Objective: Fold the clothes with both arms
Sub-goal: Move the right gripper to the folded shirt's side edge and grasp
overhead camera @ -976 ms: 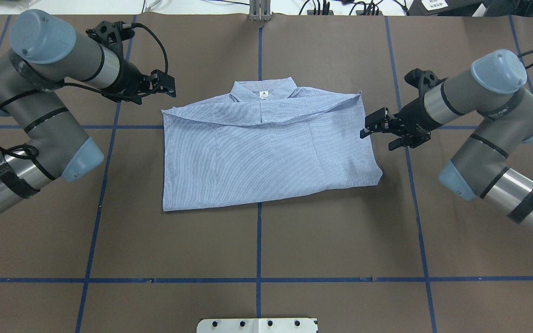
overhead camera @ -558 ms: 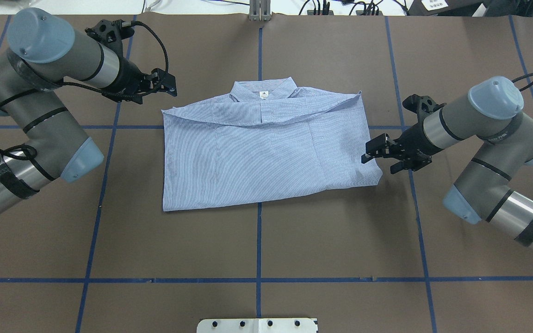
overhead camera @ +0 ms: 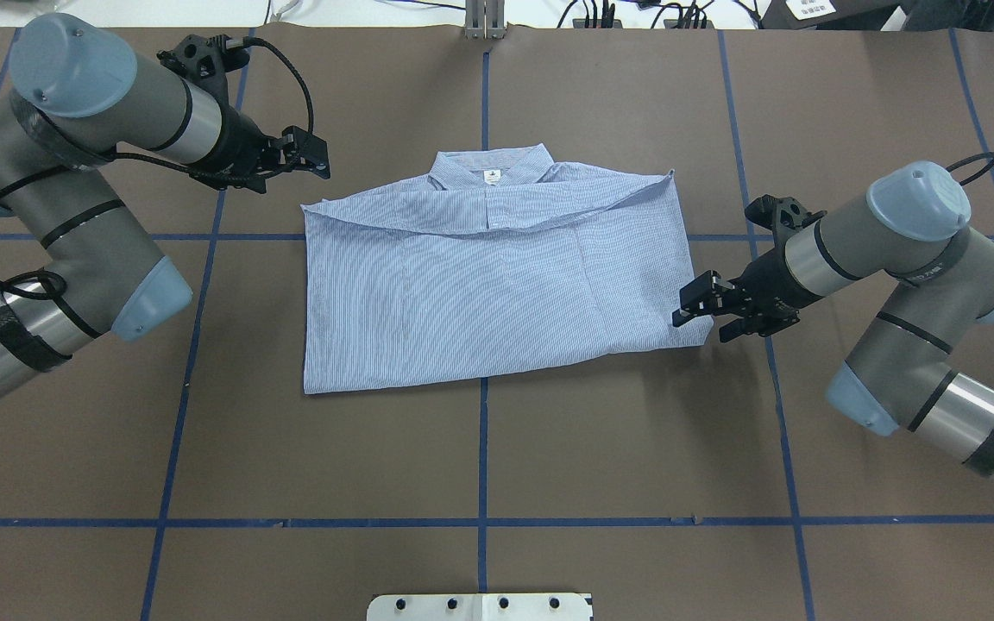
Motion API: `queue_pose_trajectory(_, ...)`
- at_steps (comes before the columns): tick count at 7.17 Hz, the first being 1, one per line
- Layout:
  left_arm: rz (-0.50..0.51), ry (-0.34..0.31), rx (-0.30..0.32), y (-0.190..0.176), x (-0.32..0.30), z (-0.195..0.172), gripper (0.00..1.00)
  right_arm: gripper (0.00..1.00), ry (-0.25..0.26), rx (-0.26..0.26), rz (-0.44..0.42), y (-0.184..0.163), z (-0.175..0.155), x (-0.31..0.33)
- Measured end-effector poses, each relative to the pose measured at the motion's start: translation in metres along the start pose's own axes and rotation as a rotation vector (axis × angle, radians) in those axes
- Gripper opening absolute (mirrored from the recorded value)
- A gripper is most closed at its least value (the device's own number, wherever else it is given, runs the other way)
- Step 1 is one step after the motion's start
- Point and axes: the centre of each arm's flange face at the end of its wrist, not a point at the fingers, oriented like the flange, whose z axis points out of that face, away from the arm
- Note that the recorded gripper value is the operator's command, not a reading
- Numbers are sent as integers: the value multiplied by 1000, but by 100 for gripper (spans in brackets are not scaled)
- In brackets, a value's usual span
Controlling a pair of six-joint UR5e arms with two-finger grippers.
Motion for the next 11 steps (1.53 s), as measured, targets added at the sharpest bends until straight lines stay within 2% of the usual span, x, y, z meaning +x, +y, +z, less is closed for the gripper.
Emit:
queue_pose_trajectory(5,-1,0,1,0,0,0,99,69,-3,29,13,-14,-13,1)
queue_pose_trajectory(7,-2,-2,4,0,-1,0,99,69,2,24,14,-13,-10,2)
queue_pose_trajectory(8,-2,-4,4,0,-2,0,99,53,3,18,11,-10,-6,0)
queue_pose_trajectory(9,-3,-5,4,0,-3,1,99,18,5,12,9,-8,-3,-1)
queue_pose_trajectory(10,-3,-6,4,0,-3,1,99,0,6,9,9,-7,-1,-1)
queue_pose_trajectory(11,-3,-6,4,0,-4,1,99,0,7,8,10,-7,-1,-1)
